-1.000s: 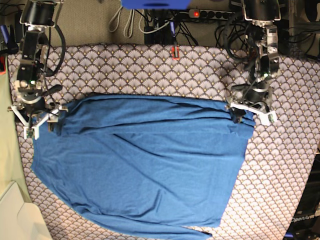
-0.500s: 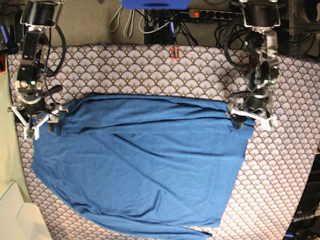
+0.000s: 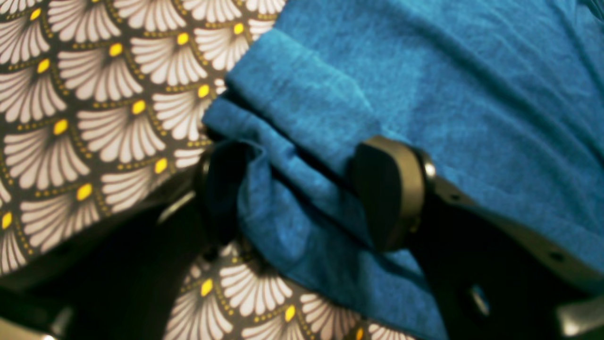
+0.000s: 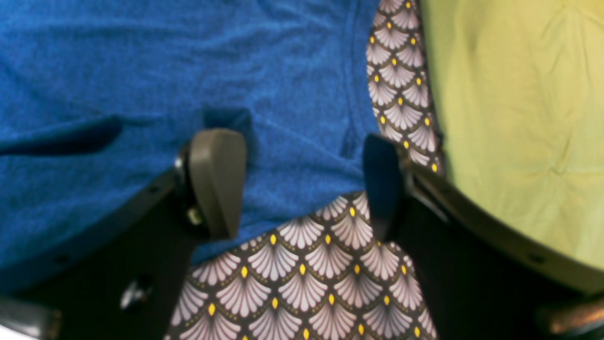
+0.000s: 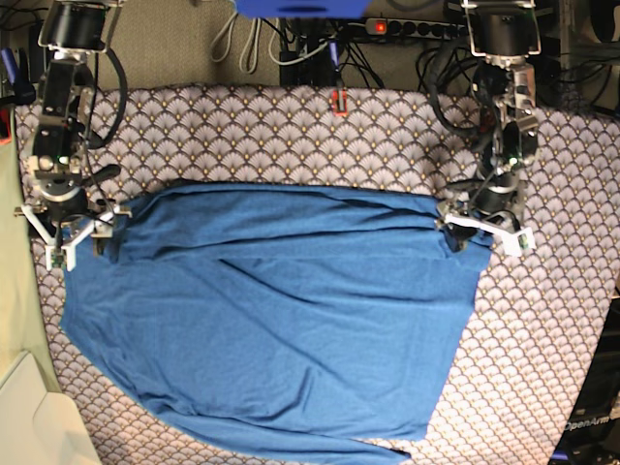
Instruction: Fold the T-shirt properly
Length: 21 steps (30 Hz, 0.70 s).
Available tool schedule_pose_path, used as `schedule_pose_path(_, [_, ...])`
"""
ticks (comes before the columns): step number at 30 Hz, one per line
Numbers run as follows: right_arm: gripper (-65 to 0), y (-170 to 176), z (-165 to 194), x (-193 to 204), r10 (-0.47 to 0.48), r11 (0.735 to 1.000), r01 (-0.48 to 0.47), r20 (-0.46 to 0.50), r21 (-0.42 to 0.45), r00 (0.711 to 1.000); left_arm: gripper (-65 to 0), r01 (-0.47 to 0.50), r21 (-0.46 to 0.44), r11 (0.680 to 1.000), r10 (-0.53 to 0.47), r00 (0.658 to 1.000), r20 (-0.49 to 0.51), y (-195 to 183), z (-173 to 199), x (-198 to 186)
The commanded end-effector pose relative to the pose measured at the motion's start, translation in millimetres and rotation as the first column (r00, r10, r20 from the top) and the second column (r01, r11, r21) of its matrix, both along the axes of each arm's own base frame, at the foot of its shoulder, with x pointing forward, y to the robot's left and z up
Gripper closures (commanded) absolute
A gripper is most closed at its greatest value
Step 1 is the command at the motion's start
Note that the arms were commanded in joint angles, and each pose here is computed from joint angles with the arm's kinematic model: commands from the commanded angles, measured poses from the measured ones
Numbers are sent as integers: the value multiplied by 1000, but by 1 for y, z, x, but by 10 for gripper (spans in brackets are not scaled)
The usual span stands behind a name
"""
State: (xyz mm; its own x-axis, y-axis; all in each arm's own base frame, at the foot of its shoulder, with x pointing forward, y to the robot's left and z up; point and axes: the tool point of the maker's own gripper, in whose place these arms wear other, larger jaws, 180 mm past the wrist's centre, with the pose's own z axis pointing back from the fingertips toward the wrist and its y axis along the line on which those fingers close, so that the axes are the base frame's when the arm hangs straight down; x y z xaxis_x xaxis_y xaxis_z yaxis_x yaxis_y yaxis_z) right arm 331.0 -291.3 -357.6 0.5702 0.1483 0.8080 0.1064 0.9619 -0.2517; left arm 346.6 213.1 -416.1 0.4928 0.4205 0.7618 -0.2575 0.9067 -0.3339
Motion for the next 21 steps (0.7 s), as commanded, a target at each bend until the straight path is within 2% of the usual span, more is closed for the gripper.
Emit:
schedule_pose_path(1, [-404,-6,19,10,1,1000,1,59,-23,998,-369,-5,7,1000,4,1000,31,4,10,7])
schedule_pose_path(5, [-406,-7,20,11,-1,1000,3,61,-23,998,-236,0,7,1000,0,1000,30,4,10,7])
schedule_pose_path(11, [-408,-6,13,7,2,1000,-1,45,-20,999,0,0,7,1000,0,1000,30,4,10,7])
schedule_pose_path(15, [-408,-9,-3,-1,-5,1000,5,3,-13,1000,-5,0,7,1000,0,1000,31,4,10,7])
schedule_pose_path(21, [-408,-13,-12,-11,12,1000,-12,18,-28,1000,-4,2,15,1000,-2,999,40,6,14,9])
